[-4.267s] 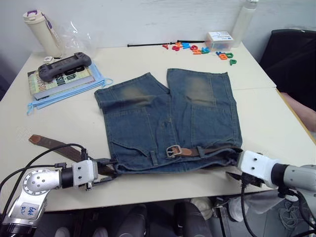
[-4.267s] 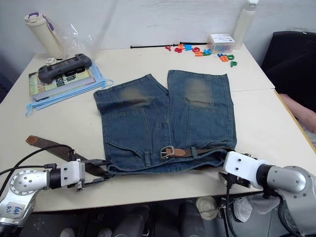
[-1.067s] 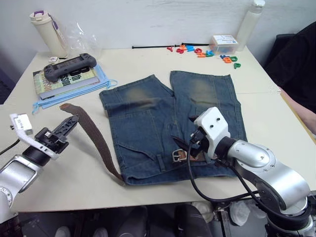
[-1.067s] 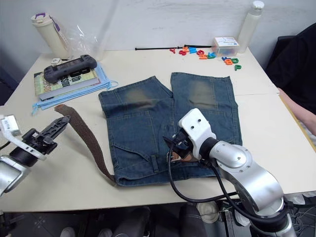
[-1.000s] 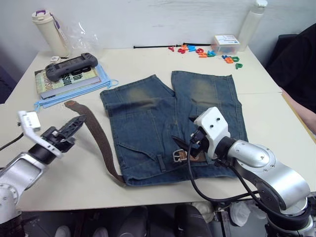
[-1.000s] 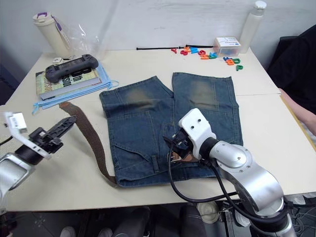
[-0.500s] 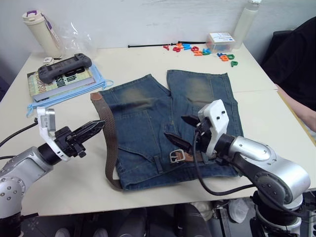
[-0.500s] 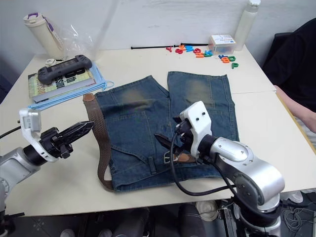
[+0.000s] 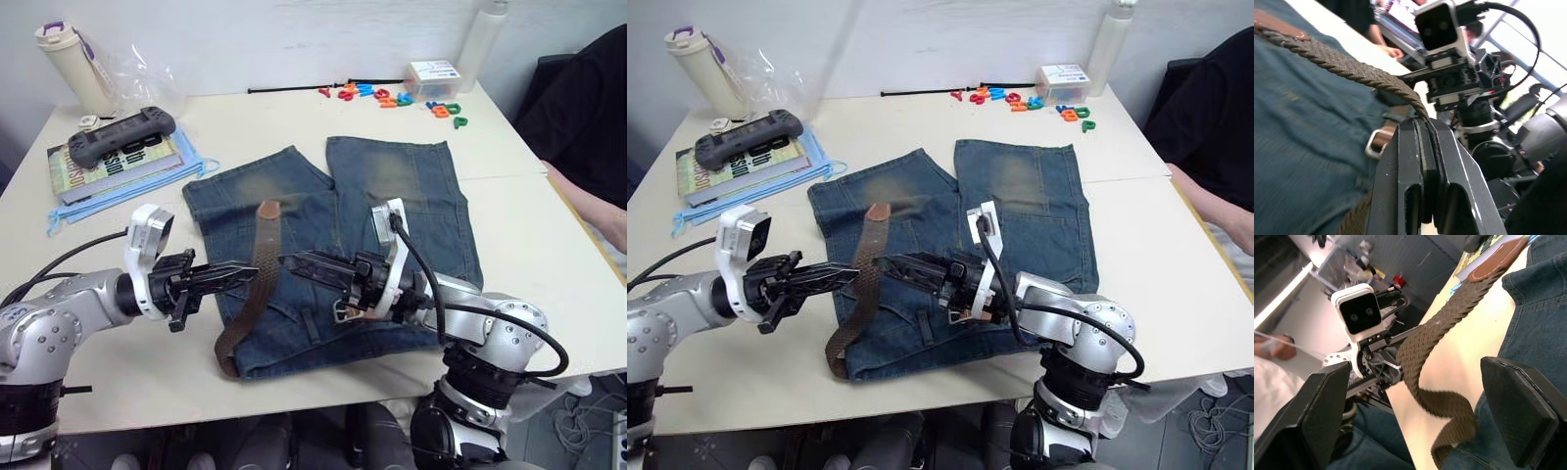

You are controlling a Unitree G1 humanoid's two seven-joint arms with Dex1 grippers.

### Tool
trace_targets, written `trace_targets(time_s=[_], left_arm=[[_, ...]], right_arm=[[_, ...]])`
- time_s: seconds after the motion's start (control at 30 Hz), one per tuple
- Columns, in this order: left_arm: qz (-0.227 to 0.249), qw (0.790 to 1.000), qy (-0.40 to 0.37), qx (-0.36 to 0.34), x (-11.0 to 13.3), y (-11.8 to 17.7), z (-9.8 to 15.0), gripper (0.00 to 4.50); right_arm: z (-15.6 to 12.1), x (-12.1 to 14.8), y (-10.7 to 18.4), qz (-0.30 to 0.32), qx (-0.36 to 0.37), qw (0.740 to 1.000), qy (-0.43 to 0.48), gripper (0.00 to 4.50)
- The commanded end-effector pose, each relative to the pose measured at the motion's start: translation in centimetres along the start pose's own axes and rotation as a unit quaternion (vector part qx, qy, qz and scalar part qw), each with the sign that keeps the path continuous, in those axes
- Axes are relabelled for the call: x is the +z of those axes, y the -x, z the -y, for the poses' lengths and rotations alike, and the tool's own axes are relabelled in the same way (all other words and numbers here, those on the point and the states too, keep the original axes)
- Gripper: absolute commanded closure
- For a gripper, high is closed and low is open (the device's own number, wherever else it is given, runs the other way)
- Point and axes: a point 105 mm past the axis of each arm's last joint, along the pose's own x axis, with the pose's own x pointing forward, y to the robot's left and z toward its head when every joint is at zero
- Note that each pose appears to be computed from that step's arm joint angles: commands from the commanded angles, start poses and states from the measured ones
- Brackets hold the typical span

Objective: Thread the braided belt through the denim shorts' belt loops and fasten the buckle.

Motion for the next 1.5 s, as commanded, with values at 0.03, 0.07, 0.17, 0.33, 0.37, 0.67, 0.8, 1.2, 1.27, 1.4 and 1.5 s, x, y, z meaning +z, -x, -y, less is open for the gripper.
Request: trace_targets(time_s=[0.03,0.07,0.17,0.33,0.37,0.67,0.8,1.2,1.27,1.4,1.5], left_arm=[[-0.019,0.999,-0.005,-0.042,-0.1,-1.1,1.1,4.48],[-0.025,0.998,-0.002,-0.050,-0.2,-1.2,1.3,4.48],[-0.041,0.997,0.006,-0.068,-0.9,-1.5,1.9,4.48],[-0.050,0.996,0.013,-0.074,-1.2,-1.5,2.0,4.50],[-0.051,0.996,0.013,-0.074,-1.2,-1.5,2.0,4.50],[-0.065,0.996,0.003,-0.066,-1.3,-1.7,1.7,3.77],[-0.051,0.998,-0.018,-0.026,-0.7,-1.4,1.0,2.27],[-0.067,0.997,-0.021,0.018,-2.2,1.0,3.3,0.90],[-0.110,0.993,-0.045,0.010,-4.2,1.0,3.5,0.90],[-0.148,0.983,-0.106,0.000,-6.4,0.6,2.6,0.90],[-0.186,0.968,-0.170,-0.011,-8.2,-0.2,1.6,0.90]], right_arm=[[-1.3,0.5,-0.8,0.009,0.028,0.999,-0.019,0.00],[-1.6,0.6,-0.9,0.012,0.031,0.999,-0.026,0.00],[-2.0,0.8,-1.1,0.014,0.032,0.999,-0.041,0.00],[-1.9,1.4,-0.9,0.027,0.017,0.998,-0.061,0.50],[-2.0,1.5,-0.9,0.028,0.015,0.998,-0.061,0.83],[-1.2,2.0,-0.9,0.042,-0.022,0.997,-0.054,4.50],[0.0,3.3,-0.4,0.082,-0.072,0.993,-0.040,4.50],[3.5,5.1,1.3,0.176,-0.247,0.952,-0.036,4.50],[3.7,5.1,1.3,0.177,-0.260,0.949,-0.037,4.50],[4.1,4.9,1.2,0.166,-0.280,0.945,-0.024,4.50],[4.2,4.8,1.2,0.164,-0.288,0.943,-0.020,4.50]])
